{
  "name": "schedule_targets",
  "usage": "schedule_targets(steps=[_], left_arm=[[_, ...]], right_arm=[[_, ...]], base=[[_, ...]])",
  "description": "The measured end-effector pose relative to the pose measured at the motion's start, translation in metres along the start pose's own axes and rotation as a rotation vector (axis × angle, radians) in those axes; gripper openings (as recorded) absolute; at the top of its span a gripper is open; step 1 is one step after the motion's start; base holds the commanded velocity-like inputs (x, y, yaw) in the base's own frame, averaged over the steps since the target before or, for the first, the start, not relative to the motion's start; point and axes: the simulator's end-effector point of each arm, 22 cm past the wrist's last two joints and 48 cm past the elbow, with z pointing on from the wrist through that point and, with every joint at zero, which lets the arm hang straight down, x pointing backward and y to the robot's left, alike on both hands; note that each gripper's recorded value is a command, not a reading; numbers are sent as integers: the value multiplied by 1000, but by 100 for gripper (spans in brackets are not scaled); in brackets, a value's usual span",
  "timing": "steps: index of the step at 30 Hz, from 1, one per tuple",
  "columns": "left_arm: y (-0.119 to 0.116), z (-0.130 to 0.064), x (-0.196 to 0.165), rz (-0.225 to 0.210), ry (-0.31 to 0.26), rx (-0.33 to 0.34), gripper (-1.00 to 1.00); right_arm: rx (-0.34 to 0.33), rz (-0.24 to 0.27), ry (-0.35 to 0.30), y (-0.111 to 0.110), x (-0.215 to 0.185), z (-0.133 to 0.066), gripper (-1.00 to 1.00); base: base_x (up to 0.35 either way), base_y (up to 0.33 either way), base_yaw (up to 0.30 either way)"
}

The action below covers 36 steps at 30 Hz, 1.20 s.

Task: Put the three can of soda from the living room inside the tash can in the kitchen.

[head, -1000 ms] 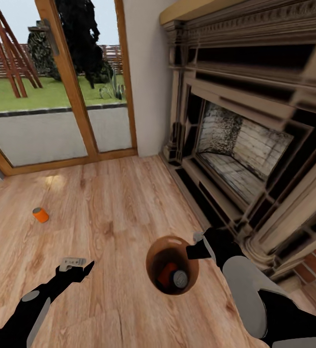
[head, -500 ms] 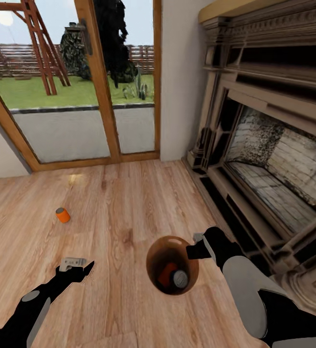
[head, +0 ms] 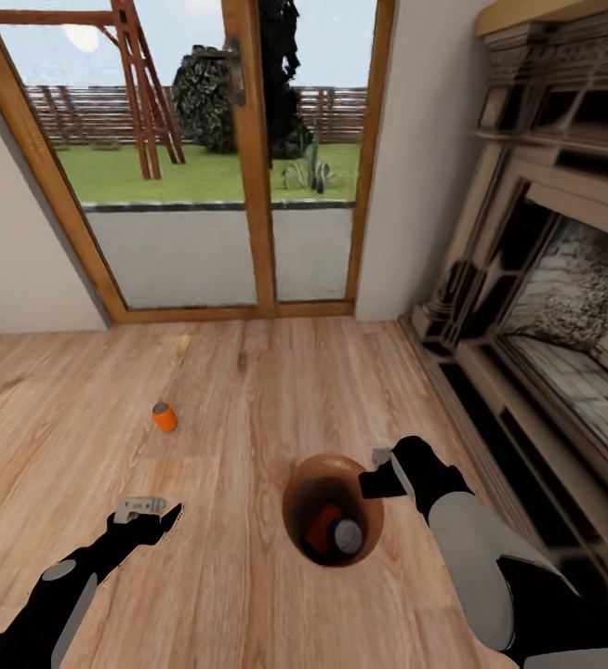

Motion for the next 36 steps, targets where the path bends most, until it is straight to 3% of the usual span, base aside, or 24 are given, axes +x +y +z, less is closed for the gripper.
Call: schedule_targets(steps=[9, 13, 36], left_arm=[[0, 0, 2, -1, 3, 0, 100], [0, 0, 2, -2, 4, 0, 100], [-1, -3, -6, -2, -7, 2, 100]], right_arm=[[-5, 2, -2, 0, -1, 0, -100], [-20, 18, -12, 2, -4, -3, -100], [-5, 1, -23, 2, -7, -10, -100]], base=[[271, 187, 111], [271, 187, -164], [254, 199, -191]])
